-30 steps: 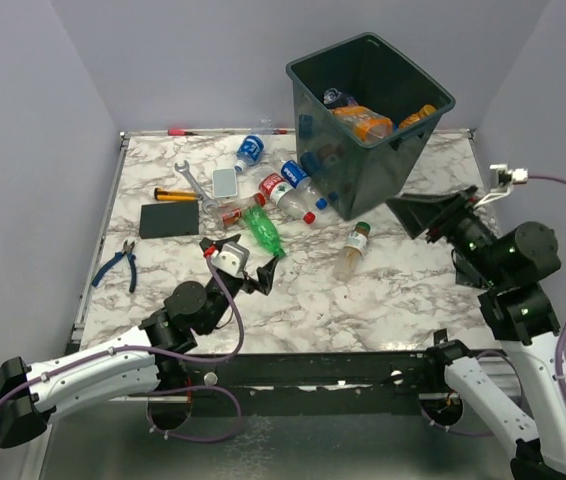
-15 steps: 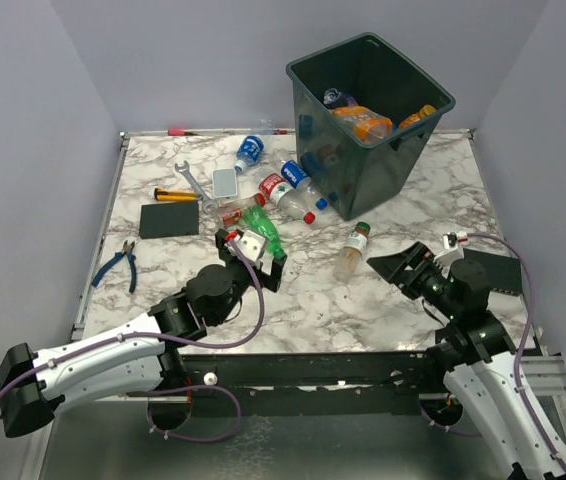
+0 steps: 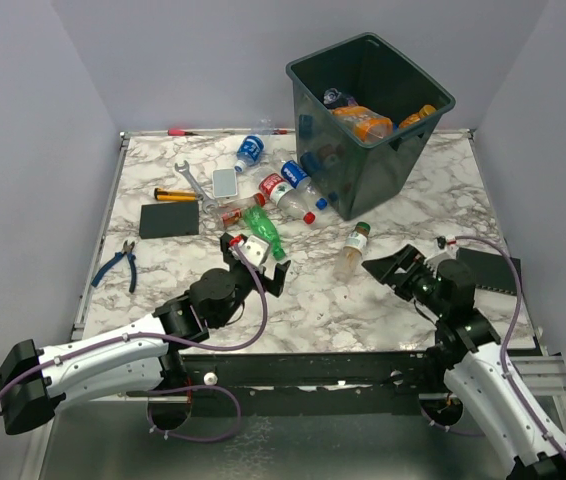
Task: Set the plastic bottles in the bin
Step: Pick up the plastic bottle at the center of the board.
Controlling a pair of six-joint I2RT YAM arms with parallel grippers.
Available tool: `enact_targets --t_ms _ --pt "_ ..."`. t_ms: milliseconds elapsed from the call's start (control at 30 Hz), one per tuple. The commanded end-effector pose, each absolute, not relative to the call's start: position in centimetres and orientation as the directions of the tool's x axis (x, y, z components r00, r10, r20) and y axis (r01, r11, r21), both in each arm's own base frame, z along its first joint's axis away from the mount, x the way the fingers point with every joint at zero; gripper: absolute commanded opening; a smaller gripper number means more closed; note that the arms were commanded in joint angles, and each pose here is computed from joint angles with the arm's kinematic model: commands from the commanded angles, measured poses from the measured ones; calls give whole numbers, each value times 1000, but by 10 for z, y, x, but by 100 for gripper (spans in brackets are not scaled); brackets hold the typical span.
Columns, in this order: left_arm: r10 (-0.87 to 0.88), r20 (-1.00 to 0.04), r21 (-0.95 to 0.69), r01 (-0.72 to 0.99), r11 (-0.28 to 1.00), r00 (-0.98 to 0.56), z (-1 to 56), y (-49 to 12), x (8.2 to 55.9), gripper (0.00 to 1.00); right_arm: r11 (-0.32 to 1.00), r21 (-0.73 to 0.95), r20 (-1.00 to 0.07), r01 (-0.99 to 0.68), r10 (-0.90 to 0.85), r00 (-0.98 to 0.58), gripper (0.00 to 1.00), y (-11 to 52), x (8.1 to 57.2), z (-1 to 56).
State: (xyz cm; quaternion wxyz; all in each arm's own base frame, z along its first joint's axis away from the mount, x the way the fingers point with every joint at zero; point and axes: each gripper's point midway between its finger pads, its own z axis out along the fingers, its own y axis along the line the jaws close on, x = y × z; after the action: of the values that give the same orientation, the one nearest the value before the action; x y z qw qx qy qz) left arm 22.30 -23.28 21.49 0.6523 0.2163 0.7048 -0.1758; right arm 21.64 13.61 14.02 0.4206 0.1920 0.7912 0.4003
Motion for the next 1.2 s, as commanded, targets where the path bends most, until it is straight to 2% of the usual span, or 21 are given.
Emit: enact_targets --t_ms 0,233,500,800,1167 --pt "48 -998 19 568 823 -36 223 -240 218 99 663 747 -574 -47 608 -548 100 133 235 141" --pt "60 -998 29 569 822 -36 219 -239 217 99 757 644 -580 110 577 -575 95 119 268 107" --pt "43 -999 45 508 860 14 237 -222 221 99 789 580 -573 204 572 -587 96 118 312 91" --pt "-122 -984 -65 368 927 132 276 -169 218 99 806 546 -543 228 548 -636 93 123 323 61" --pt "-78 -991 -27 391 920 113 269 -179 218 99 791 563 -476 238 546 -689 88 143 312 26"
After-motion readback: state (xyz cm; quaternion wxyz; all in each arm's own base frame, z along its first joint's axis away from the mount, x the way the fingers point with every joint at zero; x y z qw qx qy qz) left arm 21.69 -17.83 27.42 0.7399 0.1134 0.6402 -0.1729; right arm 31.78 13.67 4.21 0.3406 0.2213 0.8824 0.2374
